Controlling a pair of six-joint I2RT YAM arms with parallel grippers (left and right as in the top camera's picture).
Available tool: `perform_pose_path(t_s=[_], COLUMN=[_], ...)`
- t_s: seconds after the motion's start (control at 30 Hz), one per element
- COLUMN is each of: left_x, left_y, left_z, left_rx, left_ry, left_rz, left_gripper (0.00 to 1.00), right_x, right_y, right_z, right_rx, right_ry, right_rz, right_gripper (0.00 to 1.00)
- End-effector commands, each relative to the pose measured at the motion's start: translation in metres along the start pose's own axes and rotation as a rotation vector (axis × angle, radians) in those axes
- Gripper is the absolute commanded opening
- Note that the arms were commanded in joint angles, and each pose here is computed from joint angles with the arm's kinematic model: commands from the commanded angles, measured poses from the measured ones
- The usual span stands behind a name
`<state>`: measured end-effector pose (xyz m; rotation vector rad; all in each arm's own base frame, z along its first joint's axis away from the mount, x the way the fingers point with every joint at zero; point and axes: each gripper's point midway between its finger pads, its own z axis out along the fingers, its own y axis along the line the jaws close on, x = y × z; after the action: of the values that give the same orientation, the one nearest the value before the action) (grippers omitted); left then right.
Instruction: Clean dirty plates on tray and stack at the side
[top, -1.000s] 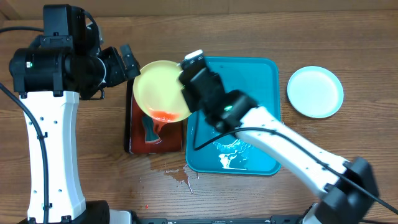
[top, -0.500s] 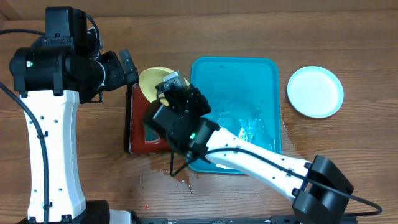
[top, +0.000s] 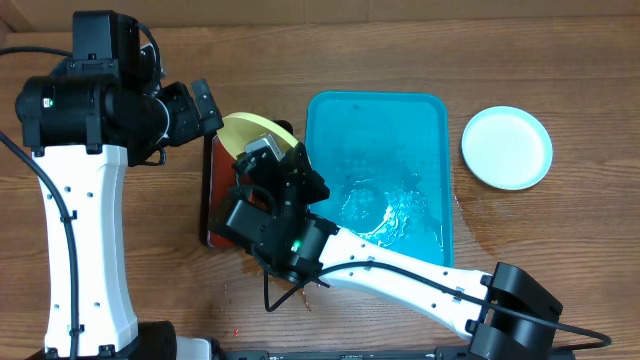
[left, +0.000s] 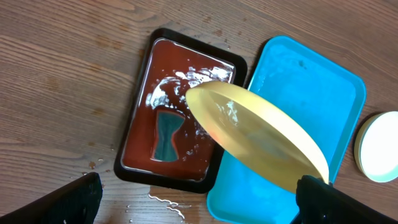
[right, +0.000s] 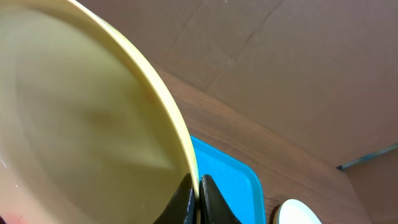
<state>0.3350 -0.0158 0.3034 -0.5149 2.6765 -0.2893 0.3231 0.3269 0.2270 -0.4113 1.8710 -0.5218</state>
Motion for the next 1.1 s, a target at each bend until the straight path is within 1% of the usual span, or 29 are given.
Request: perform_pose_path(t_s=[0.0,0.8,0.97,1.03,1.07], left_x=[-0.004,-0.004,-0.004,-0.004,-0.004], left_y=[0.001,0.001,0.001,0.001,0.001], left_z=[-0.004,-0.004,-0.004,-0.004,-0.004], left_rx=[-0.007,-0.007,-0.007,-0.007,-0.007], left_ry=[-0.021,-0.021,-0.021,-0.021,-0.021], left_rz=[0.018,0.019,0.019,0.018,0.018], left_gripper=[1.00,1.00,1.00,1.00,1.00], right_x=[-0.019,-0.019,-0.021,-0.019,-0.017], right_y=[-0.020,-0.021,-0.022,-0.015,-0.007], right_z=[-0.010,-0.009,-0.006,-0.001,0.003], right_rx=[0.031,0.039,0.039,-0.015,-0.073], right_ry=[-0.038,-0.039,-0.041,-0.021,0.000], right_rz=[0.062,0.061,0.088,0.104,0.107], right_gripper=[0.04,0.04,0.04,0.04,0.04])
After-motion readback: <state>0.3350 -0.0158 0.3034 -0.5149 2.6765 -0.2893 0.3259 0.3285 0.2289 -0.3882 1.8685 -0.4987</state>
